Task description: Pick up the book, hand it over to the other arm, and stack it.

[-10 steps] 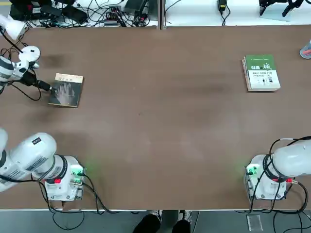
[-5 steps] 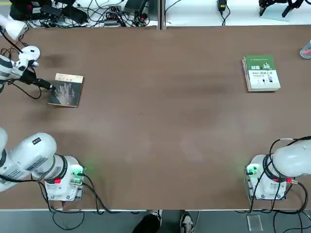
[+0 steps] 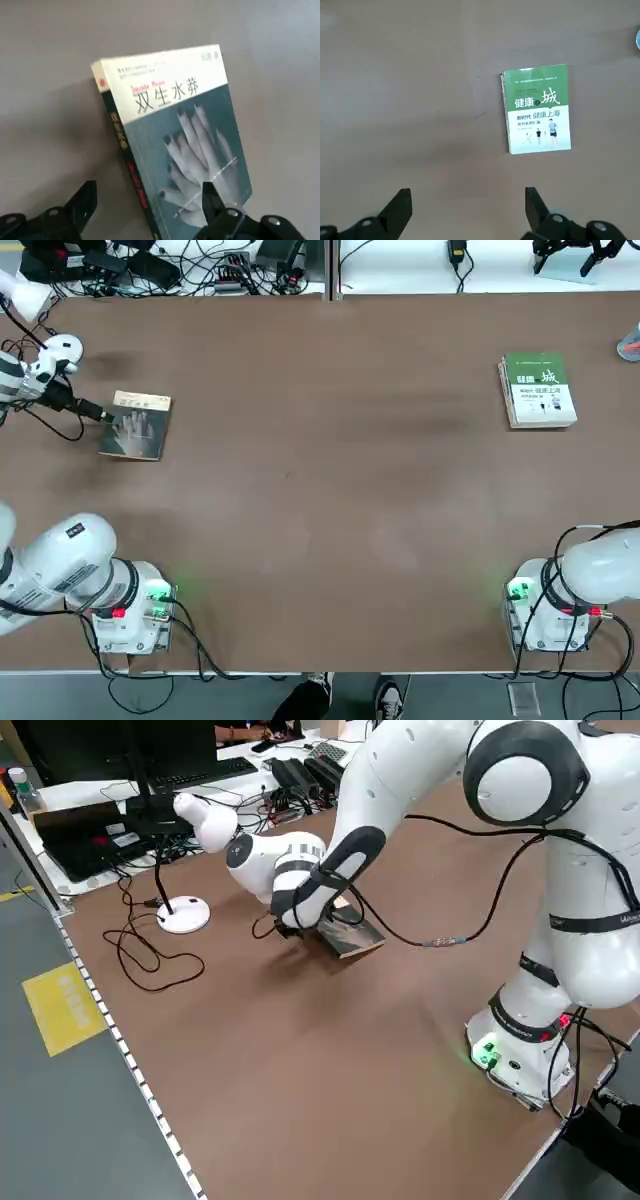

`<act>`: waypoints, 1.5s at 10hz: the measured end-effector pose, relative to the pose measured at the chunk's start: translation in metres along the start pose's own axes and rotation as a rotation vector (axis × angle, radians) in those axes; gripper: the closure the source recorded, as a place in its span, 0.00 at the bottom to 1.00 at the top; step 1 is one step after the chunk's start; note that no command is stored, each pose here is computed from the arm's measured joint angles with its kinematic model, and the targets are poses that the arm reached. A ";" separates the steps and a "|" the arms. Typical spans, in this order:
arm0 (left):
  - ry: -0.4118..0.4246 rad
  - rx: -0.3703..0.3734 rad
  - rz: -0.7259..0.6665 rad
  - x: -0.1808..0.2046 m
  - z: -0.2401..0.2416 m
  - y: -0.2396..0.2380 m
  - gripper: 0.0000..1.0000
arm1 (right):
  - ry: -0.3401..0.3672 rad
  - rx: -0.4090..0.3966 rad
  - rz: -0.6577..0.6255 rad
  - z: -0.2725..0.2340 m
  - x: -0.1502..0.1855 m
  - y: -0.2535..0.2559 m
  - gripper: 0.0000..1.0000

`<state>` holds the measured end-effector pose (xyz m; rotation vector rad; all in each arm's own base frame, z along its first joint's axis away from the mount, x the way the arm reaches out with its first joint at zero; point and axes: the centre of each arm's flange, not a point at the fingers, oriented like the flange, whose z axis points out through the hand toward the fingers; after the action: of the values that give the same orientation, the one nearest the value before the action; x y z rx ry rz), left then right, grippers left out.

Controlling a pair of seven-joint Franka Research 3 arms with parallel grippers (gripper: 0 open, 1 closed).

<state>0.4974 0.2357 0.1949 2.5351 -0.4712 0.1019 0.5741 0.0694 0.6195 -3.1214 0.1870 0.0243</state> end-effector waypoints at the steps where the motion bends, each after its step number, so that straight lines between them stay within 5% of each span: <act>1: 0.002 -0.005 0.006 0.004 -0.003 -0.001 0.08 | 0.000 0.000 0.000 0.000 0.000 0.000 0.00; 15: 0.025 -0.085 0.000 0.022 0.018 -0.017 0.09 | -0.001 0.001 -0.002 0.000 0.000 0.000 0.00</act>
<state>0.5240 0.2327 0.1749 2.4481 -0.4558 0.1114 0.5741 0.0694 0.6195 -3.1211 0.1835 0.0251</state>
